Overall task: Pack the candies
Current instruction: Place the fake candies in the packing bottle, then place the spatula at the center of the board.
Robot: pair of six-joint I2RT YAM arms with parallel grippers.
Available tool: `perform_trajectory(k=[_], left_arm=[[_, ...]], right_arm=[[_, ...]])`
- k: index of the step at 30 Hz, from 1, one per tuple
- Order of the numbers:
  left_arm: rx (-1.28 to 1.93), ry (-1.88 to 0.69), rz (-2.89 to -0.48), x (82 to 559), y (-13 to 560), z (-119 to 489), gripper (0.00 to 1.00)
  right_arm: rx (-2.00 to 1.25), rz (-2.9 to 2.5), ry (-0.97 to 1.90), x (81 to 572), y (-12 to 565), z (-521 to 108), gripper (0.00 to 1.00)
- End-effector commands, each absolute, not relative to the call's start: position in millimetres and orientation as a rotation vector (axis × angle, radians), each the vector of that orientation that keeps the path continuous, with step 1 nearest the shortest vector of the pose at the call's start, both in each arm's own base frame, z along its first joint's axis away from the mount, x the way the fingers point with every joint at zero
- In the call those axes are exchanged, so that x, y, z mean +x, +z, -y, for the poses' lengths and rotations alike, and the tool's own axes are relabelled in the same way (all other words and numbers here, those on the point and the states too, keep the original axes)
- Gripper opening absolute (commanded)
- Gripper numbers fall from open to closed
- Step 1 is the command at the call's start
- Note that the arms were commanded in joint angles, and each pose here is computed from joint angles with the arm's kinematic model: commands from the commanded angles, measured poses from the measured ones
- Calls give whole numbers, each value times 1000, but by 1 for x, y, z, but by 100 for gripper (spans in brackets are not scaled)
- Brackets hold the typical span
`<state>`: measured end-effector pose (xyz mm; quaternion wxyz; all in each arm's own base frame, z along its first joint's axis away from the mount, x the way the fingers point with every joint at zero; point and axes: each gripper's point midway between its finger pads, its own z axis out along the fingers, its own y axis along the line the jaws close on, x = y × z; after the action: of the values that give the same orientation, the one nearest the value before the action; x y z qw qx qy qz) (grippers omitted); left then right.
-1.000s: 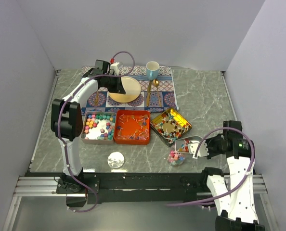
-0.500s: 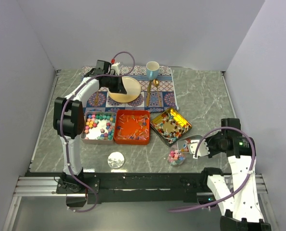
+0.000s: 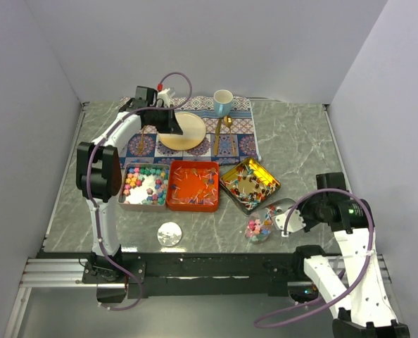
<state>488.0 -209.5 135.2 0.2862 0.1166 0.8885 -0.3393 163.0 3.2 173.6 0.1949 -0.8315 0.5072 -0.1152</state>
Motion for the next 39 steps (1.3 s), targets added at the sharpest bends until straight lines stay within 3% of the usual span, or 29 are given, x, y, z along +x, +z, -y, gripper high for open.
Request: perform_trajectory(k=[1,32,39], left_arm=[[321,-933,-2287,501,162,212,1],[327,-964,-2239,504,180,218,1],[331,-971,-2228,502,187,218,1]], right_arm=[[-2815,-615,-491,167,194,-12,0],[-2900,-497,-567,172,206,-12,0],[-2769,-714,-520,189,221,-20,0]])
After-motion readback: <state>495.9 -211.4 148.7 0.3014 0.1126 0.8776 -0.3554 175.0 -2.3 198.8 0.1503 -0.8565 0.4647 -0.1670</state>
